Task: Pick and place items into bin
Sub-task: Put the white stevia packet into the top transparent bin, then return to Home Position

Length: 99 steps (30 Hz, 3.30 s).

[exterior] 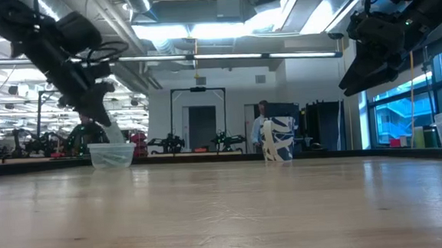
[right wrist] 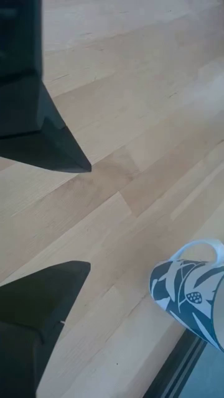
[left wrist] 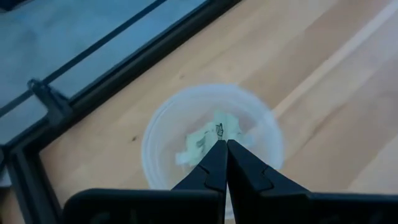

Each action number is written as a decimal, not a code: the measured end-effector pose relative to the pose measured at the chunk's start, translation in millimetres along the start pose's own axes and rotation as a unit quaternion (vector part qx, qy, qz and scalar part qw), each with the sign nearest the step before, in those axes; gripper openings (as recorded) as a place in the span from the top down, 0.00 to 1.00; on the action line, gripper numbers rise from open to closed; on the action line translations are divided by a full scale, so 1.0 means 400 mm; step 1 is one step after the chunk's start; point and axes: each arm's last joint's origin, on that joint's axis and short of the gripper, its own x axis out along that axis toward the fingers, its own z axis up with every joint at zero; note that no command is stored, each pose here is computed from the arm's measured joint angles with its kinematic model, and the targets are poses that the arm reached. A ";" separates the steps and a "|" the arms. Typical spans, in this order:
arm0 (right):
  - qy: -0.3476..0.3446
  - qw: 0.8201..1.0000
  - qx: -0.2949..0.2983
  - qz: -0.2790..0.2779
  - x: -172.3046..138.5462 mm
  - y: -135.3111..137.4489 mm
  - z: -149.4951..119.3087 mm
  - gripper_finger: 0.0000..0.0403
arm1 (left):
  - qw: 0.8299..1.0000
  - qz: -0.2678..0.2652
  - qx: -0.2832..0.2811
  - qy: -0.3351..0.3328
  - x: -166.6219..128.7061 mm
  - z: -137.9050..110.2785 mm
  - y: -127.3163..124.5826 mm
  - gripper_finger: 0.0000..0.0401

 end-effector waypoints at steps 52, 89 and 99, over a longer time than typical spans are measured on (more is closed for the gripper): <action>-0.191 0.981 0.013 0.035 -0.155 -0.077 -0.033 0.39 | 0.943 -0.139 -0.023 -0.300 -0.245 -0.034 0.034 0.75; -0.300 0.951 0.020 0.076 -0.013 -0.073 -0.147 0.39 | 0.910 -0.182 -0.057 -0.369 -0.096 -0.144 0.007 0.75; -0.308 0.949 0.007 0.073 -0.012 -0.073 -0.148 0.39 | 0.919 -0.125 -0.080 -0.365 -0.091 -0.146 0.015 0.75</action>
